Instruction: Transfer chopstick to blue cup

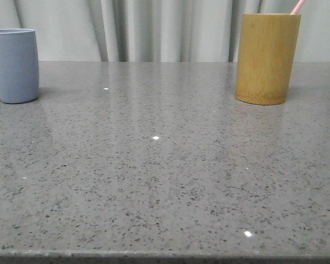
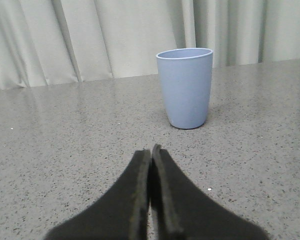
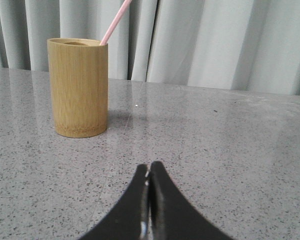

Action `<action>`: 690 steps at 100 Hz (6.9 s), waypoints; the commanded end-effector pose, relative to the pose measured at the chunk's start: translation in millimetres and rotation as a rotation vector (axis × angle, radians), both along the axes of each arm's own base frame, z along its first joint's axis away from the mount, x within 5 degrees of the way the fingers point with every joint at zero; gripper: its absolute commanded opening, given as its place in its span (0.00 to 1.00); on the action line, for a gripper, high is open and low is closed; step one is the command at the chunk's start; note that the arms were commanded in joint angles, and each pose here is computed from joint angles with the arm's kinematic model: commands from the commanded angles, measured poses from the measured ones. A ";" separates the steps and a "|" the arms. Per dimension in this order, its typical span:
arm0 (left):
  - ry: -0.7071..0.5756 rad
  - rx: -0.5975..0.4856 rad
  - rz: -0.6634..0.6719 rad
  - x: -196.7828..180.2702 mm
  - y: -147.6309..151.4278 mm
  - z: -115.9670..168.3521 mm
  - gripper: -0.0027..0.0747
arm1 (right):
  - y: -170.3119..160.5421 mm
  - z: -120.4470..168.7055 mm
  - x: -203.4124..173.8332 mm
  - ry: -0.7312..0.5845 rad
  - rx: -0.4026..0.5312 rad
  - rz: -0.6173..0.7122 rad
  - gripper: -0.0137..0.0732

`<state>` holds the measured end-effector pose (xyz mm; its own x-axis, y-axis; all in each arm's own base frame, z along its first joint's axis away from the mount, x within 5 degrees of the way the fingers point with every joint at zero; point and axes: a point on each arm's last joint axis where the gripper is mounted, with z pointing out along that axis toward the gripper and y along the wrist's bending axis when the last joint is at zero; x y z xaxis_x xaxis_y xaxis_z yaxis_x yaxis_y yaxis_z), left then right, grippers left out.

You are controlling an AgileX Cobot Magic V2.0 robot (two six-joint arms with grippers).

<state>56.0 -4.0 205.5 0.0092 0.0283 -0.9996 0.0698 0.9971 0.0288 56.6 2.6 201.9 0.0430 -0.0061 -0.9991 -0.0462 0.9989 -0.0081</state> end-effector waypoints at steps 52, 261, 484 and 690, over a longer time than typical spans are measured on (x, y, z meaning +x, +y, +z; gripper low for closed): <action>-0.107 -0.023 -0.007 -2.9 -0.1 6.4 0.01 | 0.1 8.8 -2.3 -0.107 -0.018 -0.002 0.08; 0.290 -0.145 -0.076 63.2 -13.4 179.6 0.89 | 3.9 184.2 32.5 0.332 0.087 0.013 0.83; 0.650 -0.074 -0.233 282.8 -90.1 184.2 0.01 | 3.9 184.4 32.6 0.330 0.087 0.013 0.83; 0.536 -0.032 -0.429 251.1 -150.9 210.2 0.69 | 3.9 183.5 32.3 0.341 0.086 0.013 0.83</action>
